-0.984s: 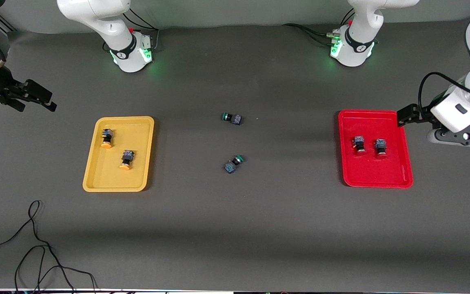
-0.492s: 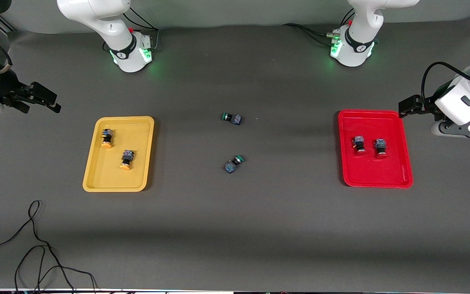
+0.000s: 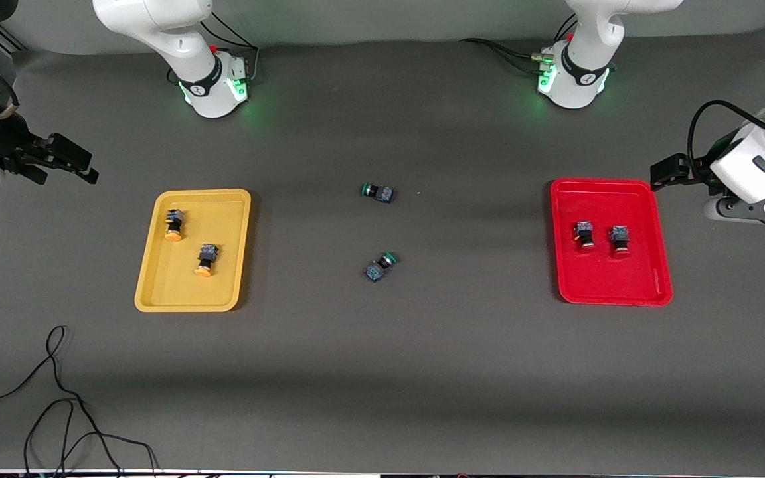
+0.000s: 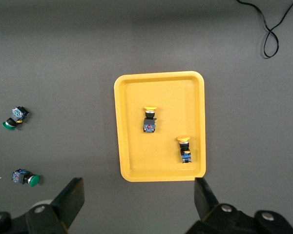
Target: Place red and yellow buttons in trays
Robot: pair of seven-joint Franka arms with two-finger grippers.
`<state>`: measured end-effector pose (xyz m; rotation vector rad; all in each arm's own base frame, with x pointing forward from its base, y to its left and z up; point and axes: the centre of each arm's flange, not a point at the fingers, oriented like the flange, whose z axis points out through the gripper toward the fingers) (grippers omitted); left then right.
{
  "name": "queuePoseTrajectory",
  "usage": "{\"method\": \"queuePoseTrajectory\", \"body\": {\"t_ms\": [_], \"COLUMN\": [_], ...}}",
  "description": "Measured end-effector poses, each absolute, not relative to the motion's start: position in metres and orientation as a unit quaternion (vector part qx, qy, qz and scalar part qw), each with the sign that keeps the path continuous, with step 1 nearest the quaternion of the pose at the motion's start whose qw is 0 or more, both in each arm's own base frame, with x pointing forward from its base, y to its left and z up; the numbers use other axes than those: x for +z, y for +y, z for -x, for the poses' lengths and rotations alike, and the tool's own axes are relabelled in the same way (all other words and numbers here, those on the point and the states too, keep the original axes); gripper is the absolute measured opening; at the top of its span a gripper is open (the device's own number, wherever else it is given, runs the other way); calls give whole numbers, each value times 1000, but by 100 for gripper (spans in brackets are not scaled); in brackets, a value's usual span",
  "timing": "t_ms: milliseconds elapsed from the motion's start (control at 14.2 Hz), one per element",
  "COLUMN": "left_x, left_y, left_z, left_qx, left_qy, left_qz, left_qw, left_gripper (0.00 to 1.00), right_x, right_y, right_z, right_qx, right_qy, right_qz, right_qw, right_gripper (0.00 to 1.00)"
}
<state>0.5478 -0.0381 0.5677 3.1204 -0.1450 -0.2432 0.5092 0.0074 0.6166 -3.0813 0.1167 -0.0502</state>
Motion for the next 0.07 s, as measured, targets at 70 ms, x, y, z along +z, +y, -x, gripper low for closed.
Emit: {"method": "queuePoseTrajectory", "body": {"t_ms": [70], "left_x": [568], "left_y": [-38], "left_z": [-547], "left_qx": [-79], "left_qy": [-46], "left_qz": [-996], "left_qw": [4], "left_gripper": [100], "right_x": [616], "right_y": [7], "right_z": [-510], "right_qx": [-16], "right_qy": [38], "right_qz": [999], "right_qw": [29], "right_gripper": [100]}}
